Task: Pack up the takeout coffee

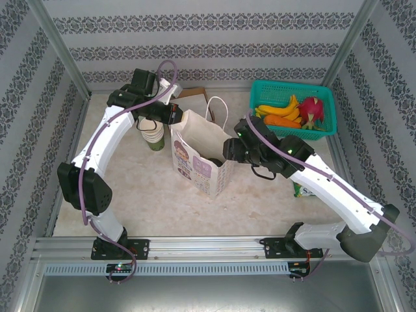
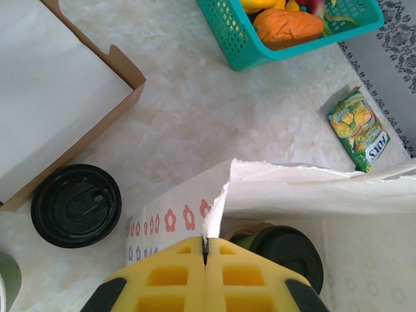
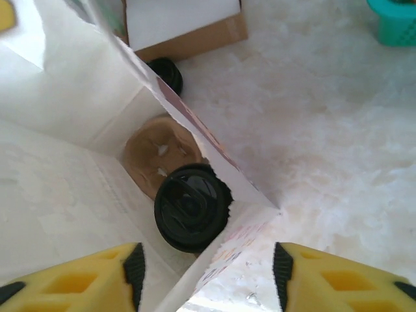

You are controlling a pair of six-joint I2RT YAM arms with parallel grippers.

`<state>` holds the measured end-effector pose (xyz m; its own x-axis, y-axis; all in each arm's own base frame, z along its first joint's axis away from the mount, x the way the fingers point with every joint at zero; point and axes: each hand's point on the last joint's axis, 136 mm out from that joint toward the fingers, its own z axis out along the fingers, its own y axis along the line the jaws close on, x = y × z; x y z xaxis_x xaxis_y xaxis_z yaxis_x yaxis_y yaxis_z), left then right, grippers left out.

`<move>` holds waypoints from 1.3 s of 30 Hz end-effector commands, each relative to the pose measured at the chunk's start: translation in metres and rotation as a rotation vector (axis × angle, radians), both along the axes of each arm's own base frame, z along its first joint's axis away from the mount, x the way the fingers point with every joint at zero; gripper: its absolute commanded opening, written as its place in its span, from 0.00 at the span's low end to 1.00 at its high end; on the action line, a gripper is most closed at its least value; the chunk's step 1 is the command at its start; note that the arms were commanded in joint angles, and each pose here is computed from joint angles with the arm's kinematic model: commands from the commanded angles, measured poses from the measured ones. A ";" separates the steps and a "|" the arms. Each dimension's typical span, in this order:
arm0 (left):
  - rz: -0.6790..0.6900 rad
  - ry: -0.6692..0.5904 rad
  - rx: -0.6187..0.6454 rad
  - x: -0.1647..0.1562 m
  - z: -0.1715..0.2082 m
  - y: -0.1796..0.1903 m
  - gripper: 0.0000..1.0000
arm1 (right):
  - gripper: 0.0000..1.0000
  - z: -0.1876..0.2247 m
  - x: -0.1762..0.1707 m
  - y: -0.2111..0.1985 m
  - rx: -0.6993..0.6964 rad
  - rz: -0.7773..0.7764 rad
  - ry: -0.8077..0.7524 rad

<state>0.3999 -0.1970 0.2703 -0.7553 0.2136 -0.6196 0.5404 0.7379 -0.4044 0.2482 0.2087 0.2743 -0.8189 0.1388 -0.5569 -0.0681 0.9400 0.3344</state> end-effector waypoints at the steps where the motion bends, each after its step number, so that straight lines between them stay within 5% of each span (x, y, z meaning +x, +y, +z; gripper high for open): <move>1: 0.017 -0.007 -0.020 0.002 0.001 0.001 0.00 | 0.52 -0.014 -0.005 -0.001 -0.021 -0.012 0.050; 15: 0.103 -0.025 -0.076 -0.006 0.019 0.006 0.00 | 0.08 -0.004 0.013 0.024 -0.015 0.107 0.035; 26: 0.143 0.002 -0.117 -0.031 0.032 0.011 0.10 | 0.02 0.006 0.056 0.015 -0.040 0.185 0.024; 32: 0.176 -0.039 -0.113 -0.040 0.039 0.019 0.28 | 0.03 0.003 0.075 0.007 -0.009 0.250 0.049; 36: 0.213 -0.071 -0.107 -0.045 0.043 0.028 0.66 | 0.03 -0.001 0.083 -0.004 -0.030 0.257 0.058; 39: 0.287 -0.110 -0.104 -0.045 0.048 0.040 0.85 | 0.03 -0.001 0.090 -0.016 -0.042 0.228 0.054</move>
<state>0.3486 -0.1714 0.3044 -0.7523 -0.0013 -0.6589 0.3999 0.7938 -0.4582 0.3376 0.1967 0.2642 -0.8667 -0.0452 -0.4968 -0.2260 0.9234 0.3102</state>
